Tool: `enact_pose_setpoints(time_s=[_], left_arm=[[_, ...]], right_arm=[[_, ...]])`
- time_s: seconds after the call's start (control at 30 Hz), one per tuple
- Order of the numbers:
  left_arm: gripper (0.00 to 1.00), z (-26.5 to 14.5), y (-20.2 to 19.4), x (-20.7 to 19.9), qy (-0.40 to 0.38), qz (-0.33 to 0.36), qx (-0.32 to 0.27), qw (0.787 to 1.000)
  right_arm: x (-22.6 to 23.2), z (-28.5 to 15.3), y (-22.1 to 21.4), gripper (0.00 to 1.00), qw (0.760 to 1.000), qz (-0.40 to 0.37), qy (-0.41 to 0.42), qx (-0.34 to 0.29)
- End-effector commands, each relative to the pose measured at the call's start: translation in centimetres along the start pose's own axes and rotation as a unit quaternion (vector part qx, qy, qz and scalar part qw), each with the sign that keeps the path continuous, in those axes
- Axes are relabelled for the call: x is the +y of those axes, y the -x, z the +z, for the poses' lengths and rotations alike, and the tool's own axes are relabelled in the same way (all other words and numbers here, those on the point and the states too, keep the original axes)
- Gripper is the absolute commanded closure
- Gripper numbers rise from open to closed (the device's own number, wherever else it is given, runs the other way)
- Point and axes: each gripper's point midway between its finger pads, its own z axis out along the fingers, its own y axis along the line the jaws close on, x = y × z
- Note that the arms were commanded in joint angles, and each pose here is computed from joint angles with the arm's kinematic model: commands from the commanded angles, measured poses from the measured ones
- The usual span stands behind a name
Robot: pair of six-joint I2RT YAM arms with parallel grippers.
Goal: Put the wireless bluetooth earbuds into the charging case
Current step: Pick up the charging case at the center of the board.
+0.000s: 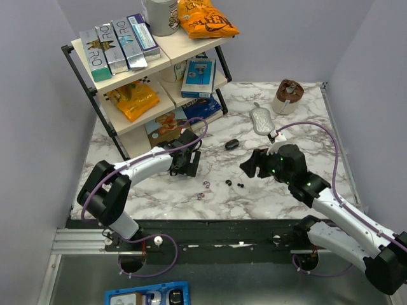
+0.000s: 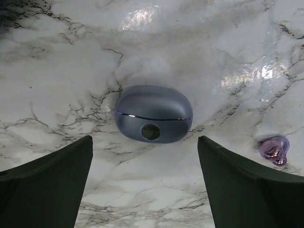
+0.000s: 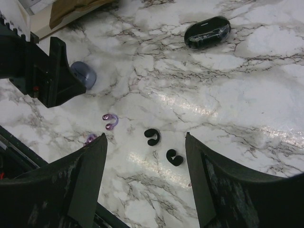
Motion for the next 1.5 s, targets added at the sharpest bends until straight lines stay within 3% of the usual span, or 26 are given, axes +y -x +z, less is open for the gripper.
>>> enact_pose_setpoints(time_s=[0.0, 0.7, 0.97, 1.23, 1.47], left_arm=[[0.03, 0.3, 0.2, -0.8, -0.018, 0.001, 0.003, 1.000], [0.16, 2.6, -0.7, -1.3, -0.018, -0.009, 0.019, 1.000], [0.16, 3.2, -1.1, -1.1, -0.029, -0.024, 0.026, 0.999], [0.08, 3.2, -0.9, -0.7, -0.025, -0.032, 0.024, 0.999], [0.10, 3.3, -1.4, -0.4, -0.017, -0.022, 0.035, 0.999]], right_arm=[[1.0, -0.1, 0.5, 0.25, 1.000, 0.002, 0.021, -0.006], [1.1, -0.4, 0.3, 0.25, 1.000, 0.009, 0.025, -0.006], [1.2, -0.6, 0.1, 0.25, 1.000, 0.010, 0.026, -0.005], [1.1, -0.6, 0.1, 0.25, 1.000, 0.010, 0.027, -0.005], [1.1, -0.5, -0.1, 0.25, 1.000, 0.011, 0.025, -0.004]])
